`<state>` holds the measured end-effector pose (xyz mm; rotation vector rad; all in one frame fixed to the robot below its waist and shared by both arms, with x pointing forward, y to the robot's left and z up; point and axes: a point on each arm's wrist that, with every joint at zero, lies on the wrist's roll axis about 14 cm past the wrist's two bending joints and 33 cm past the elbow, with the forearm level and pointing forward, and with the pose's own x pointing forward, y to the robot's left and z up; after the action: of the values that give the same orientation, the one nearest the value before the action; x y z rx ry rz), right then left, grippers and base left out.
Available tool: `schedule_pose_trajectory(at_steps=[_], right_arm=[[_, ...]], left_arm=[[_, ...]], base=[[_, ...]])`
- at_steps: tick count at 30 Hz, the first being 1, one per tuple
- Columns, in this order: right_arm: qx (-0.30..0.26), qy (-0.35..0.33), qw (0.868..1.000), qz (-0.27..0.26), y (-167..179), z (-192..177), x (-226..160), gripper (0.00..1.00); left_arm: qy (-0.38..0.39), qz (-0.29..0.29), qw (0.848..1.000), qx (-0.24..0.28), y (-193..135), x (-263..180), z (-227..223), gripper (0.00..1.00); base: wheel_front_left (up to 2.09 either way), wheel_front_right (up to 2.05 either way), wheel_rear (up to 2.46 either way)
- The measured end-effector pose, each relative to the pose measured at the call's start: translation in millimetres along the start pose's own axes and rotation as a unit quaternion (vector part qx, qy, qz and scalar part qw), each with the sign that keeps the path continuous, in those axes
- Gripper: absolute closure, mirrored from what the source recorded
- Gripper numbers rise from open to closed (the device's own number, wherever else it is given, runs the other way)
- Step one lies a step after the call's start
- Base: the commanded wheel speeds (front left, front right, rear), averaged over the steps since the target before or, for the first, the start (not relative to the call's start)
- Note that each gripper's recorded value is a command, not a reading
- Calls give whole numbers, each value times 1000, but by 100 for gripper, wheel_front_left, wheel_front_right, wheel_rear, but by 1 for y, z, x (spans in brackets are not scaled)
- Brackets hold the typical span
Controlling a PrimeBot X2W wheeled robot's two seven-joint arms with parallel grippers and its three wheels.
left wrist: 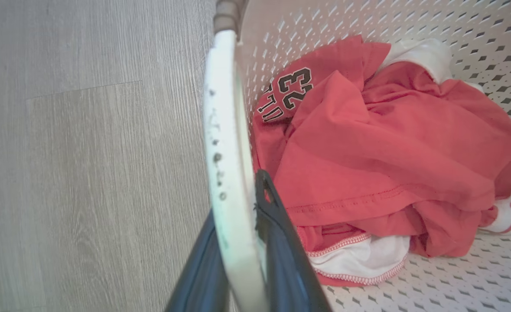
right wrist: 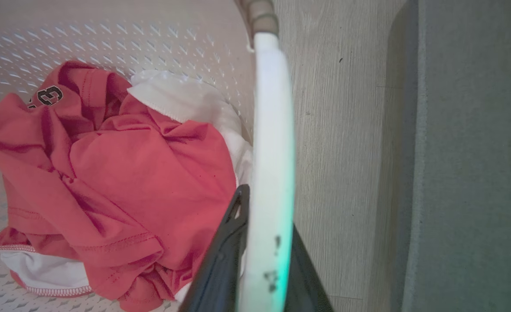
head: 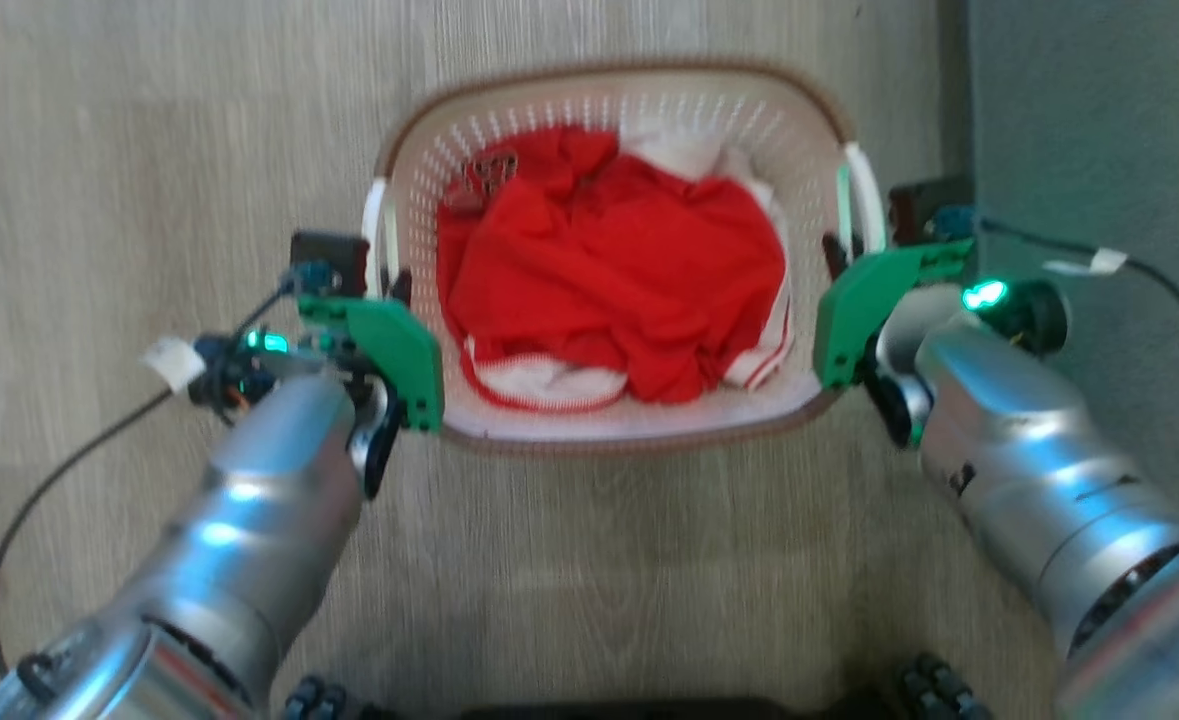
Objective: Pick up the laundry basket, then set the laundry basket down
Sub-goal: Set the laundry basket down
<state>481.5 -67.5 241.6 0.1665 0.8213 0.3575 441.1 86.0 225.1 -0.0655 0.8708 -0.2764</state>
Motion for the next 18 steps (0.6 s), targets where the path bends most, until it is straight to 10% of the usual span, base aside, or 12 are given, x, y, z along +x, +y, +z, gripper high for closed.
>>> schedule_pose_trajectory(at_steps=[18], right_arm=[[4,33,999,-6,-26,-34,61,100]], left_arm=[[23,2,1000,-4,15,53,-22,100]], base=[[0,0,0]])
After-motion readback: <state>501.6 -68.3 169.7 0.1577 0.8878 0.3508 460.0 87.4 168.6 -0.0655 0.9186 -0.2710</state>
